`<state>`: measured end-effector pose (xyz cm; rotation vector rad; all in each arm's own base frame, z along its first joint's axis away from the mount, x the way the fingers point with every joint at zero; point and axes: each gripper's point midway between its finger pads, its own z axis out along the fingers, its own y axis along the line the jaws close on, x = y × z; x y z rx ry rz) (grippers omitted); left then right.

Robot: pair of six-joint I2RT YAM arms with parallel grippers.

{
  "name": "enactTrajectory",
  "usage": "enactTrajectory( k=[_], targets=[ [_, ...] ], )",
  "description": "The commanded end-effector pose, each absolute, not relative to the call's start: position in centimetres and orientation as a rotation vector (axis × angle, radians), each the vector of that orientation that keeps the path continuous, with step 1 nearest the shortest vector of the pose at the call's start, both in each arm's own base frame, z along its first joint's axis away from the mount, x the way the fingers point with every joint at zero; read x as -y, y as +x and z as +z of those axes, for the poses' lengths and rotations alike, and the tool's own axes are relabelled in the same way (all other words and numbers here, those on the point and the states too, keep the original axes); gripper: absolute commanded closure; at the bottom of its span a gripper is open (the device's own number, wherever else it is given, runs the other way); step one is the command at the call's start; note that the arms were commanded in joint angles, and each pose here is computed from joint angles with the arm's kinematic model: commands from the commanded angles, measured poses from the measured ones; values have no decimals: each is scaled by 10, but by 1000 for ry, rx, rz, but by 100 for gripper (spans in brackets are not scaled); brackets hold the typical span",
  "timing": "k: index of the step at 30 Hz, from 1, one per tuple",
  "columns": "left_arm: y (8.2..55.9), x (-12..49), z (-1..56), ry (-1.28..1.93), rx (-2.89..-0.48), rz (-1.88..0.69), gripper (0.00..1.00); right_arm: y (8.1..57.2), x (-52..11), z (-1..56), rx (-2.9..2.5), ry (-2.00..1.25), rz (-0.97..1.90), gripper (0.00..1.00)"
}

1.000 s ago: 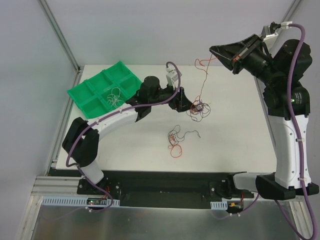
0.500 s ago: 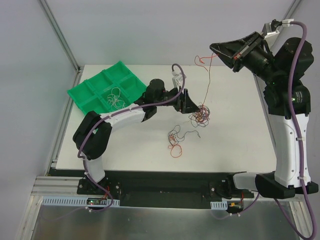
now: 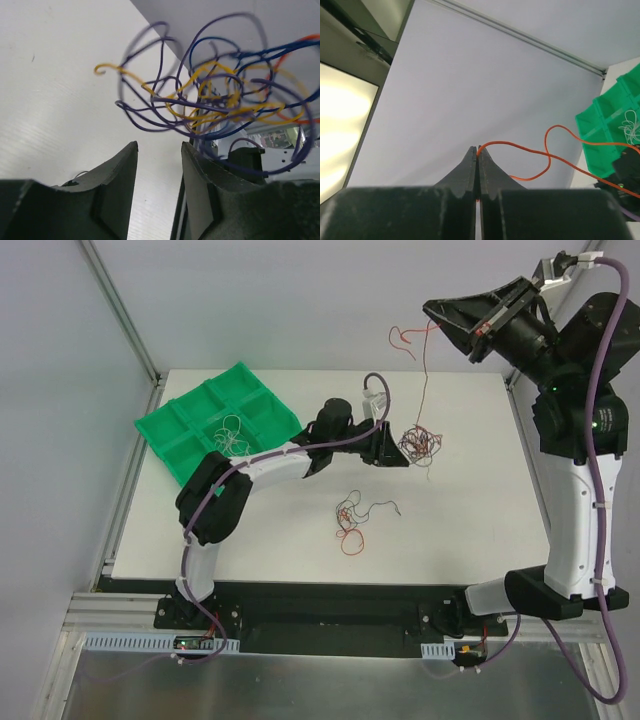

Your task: Untangle the cables

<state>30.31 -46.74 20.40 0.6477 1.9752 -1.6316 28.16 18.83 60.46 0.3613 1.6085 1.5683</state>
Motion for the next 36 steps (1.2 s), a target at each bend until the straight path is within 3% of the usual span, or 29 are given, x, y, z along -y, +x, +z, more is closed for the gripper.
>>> enactTrajectory(
  k=[1, 6, 15, 22, 28, 30, 34, 36],
  targets=[
    [326, 476, 215, 605, -1920, -1654, 63, 257, -190, 647, -1525, 336, 1695, 100],
    [331, 472, 221, 557, -1895, -1668, 100, 255, -190, 653, -1507, 330, 1707, 100],
    [335, 429, 141, 438, -2222, -1488, 100, 241, -187, 694, -1361, 192, 1700, 100],
    [313, 375, 177, 582, -2135, -1347, 100, 280, -179, 546, -1687, 391, 1438, 100],
    [295, 349, 189, 632, -2151, -1249, 100, 289, -128, 439, -1978, 477, 948, 100],
    [290, 346, 183, 607, -2186, -1256, 91, 288, -111, 404, -2065, 521, 824, 100],
    [282, 343, 162, 545, -2293, -1268, 61, 277, -83, 351, -2168, 557, 610, 100],
    [279, 343, 148, 533, -2355, -1261, 54, 271, -75, 328, -2235, 524, 520, 100]
  ],
)
